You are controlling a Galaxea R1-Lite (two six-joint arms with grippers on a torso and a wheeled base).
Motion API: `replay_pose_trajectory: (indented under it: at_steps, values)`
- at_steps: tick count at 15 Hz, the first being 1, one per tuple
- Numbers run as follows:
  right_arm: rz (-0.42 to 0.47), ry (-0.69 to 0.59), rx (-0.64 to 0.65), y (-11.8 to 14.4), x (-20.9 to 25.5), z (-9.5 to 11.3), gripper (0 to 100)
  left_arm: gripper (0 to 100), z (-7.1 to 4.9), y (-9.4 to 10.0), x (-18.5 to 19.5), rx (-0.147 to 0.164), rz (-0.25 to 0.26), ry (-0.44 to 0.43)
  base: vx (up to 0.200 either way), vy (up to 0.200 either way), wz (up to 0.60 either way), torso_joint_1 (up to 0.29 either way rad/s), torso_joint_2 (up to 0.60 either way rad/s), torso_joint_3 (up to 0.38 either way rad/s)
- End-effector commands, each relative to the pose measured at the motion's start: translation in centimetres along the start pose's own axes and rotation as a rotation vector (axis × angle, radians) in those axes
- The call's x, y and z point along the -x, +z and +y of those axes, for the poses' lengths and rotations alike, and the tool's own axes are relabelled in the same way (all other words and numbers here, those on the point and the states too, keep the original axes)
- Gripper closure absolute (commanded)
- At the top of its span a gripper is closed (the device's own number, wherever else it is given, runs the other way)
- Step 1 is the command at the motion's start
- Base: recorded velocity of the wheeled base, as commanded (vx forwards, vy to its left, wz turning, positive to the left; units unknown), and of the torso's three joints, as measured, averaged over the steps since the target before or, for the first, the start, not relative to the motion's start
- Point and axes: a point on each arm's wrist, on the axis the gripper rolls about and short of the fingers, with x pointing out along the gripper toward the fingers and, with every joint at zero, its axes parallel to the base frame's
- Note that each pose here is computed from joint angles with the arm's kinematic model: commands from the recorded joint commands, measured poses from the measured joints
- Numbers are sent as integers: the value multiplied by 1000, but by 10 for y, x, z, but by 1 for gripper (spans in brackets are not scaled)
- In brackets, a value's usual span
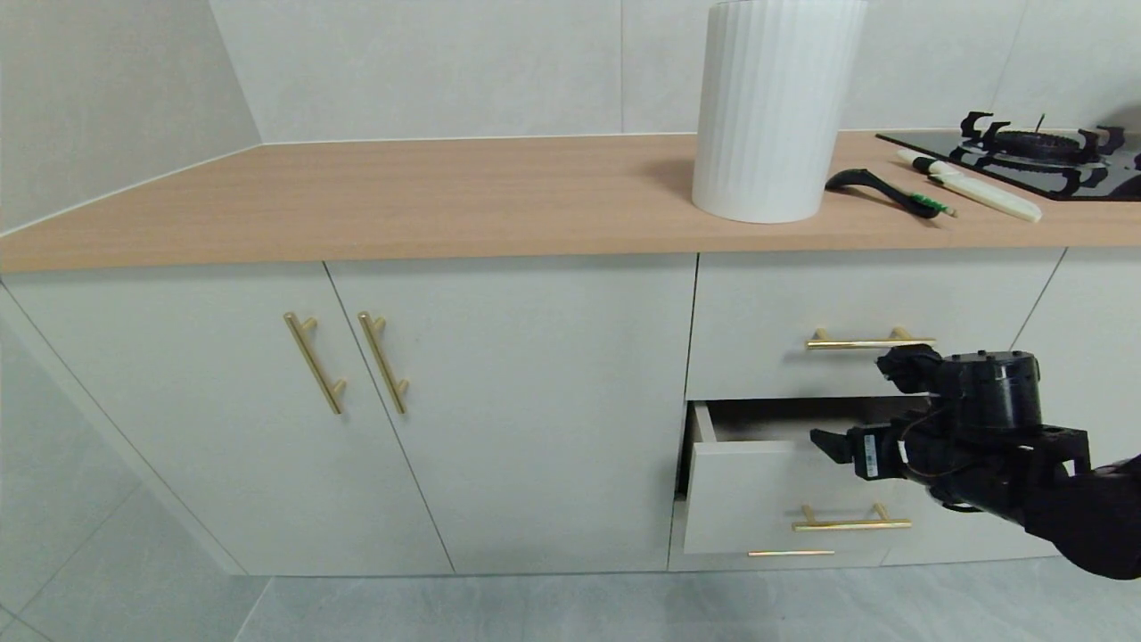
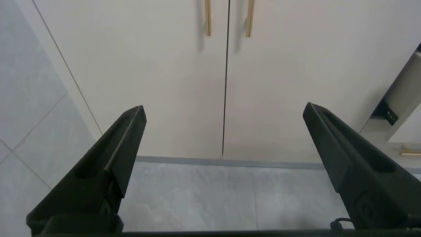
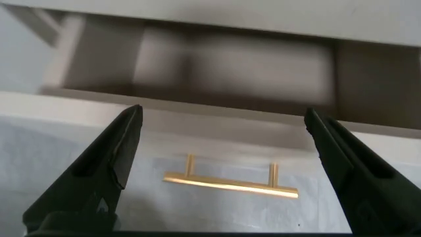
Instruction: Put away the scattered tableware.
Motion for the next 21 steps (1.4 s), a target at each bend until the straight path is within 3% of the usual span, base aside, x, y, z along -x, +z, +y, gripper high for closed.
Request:
replay_pose_trajectory:
  at_steps: [1,12,21]
  values:
    - [65,-15,1,-15,-26,-2,0,0,0,0,0,0,1,1,0,0,0,0,0,0]
    - [25,-45,-14,-6,-30,-7,0,0,0,0,0,0,1,1,0,0,0,0,0,0]
    - [213,-36,14,-5,8,-8,0,0,0,0,0,0,1,1,0,0,0,0,0,0]
